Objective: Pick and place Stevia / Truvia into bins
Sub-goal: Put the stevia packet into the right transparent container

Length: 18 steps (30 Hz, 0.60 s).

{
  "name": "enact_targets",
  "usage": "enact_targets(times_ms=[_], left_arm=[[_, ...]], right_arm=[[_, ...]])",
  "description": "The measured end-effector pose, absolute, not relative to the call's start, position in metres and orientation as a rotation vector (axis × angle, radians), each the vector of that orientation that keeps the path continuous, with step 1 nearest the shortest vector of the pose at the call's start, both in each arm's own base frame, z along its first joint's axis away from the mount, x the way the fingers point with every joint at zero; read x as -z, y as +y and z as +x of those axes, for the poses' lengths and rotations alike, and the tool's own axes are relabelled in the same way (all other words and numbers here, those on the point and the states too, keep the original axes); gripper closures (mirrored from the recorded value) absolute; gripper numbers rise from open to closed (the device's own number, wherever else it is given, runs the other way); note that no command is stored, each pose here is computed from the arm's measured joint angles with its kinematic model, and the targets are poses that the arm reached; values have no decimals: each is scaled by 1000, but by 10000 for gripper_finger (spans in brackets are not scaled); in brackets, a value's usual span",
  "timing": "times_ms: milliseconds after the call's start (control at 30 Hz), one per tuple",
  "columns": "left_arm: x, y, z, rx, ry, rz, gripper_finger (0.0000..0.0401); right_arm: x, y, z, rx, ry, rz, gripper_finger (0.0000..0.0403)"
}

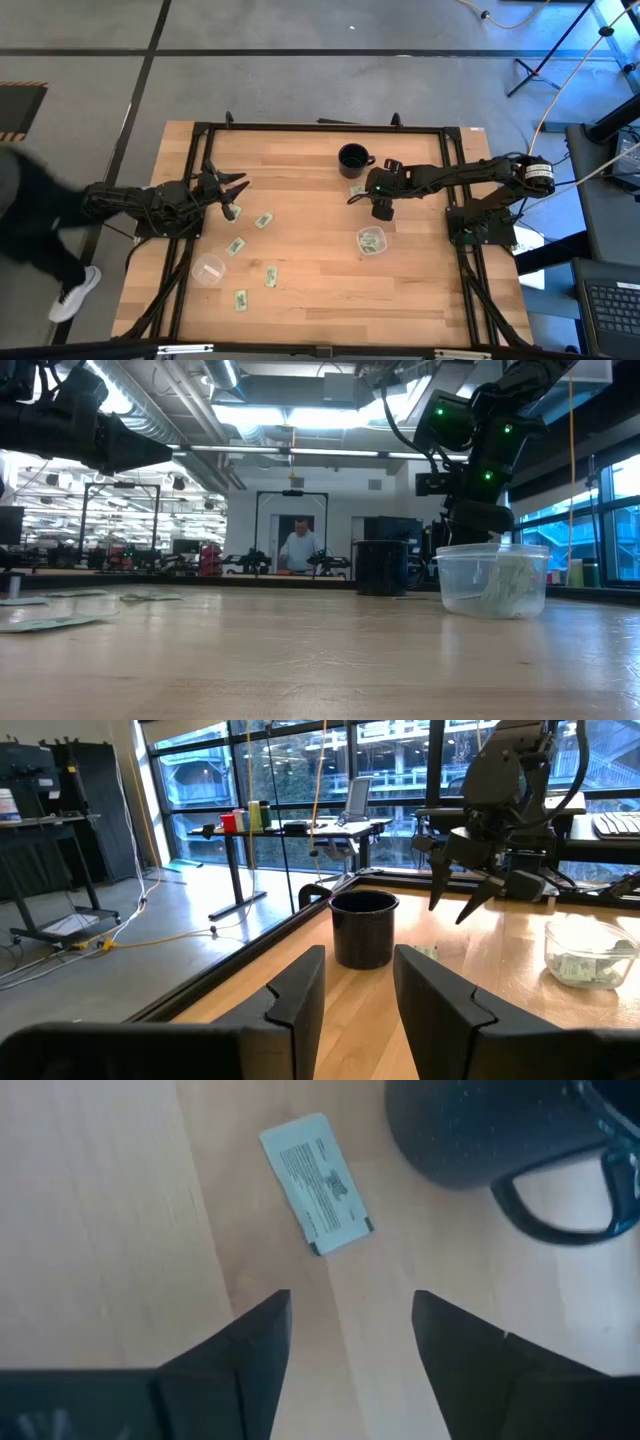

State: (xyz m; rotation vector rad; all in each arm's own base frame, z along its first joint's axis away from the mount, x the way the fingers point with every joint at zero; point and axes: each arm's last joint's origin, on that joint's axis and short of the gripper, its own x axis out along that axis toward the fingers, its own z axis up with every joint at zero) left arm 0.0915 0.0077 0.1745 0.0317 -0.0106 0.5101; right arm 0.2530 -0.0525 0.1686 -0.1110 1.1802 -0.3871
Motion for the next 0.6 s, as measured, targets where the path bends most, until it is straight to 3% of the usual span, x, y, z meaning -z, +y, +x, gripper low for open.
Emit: enact_targets(times_ms=[267, 600], left_arm=[[-174, 8, 92, -510, -11, 32, 285], [-174, 8, 92, -511, 11, 115, 285]], right_arm=[[-172, -54, 259, 278, 1147, -311, 208], [-159, -54, 264, 235, 1192, -358, 209]])
